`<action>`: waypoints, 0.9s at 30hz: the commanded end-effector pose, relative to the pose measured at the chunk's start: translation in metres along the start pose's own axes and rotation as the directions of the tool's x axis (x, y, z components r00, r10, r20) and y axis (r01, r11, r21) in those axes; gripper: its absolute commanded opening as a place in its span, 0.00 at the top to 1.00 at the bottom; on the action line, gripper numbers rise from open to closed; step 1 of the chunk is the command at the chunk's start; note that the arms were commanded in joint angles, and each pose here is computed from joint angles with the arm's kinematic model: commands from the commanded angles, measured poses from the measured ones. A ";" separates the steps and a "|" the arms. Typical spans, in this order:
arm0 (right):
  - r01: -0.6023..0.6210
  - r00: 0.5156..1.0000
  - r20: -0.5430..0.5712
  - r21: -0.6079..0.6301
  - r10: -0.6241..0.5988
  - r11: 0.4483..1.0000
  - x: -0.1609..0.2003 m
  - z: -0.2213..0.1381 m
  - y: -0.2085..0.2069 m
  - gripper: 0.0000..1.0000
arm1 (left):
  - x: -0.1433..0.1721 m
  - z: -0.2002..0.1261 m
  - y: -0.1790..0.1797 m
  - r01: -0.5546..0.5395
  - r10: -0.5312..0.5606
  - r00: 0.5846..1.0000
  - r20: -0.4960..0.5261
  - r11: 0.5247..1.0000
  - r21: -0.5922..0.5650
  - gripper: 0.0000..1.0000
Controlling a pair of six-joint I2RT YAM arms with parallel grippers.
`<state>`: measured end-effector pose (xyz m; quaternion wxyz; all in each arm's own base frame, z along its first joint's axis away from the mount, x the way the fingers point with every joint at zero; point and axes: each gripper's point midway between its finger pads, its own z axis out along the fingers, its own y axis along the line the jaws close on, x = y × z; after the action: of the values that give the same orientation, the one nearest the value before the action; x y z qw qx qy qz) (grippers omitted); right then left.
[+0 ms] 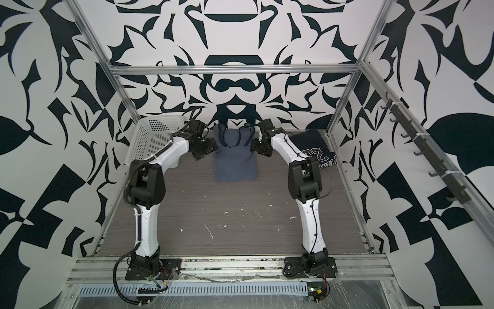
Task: Fold and stack tank tops
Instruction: Fold the tank top at the top-center of the table.
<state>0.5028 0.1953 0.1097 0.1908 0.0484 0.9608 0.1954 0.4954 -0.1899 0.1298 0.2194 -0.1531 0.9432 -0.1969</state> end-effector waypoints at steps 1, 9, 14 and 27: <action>0.019 0.999 0.040 -0.110 -0.014 0.994 0.018 -0.027 0.015 0.30 | 0.033 -0.019 0.012 0.040 -0.039 0.999 -0.027 0.999 0.018 0.10; -0.012 0.999 -0.051 -0.178 0.003 0.984 0.083 -0.003 -0.004 0.40 | 0.101 0.007 0.024 0.082 -0.063 0.989 -0.134 0.986 0.147 0.24; -0.022 0.996 -0.089 -0.168 0.007 0.985 0.101 0.018 -0.012 0.48 | 0.125 0.029 0.019 0.086 -0.055 0.980 -0.189 0.983 0.163 0.30; -0.039 0.992 -0.125 -0.180 0.017 0.983 0.116 0.038 -0.006 0.68 | 0.136 0.057 0.029 0.107 -0.077 0.971 -0.224 0.987 0.124 0.58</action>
<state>0.4105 0.2159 0.0314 0.1301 0.0339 0.9507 0.2795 0.3996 -0.2352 0.0350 0.1262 -0.1498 0.9355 -0.2941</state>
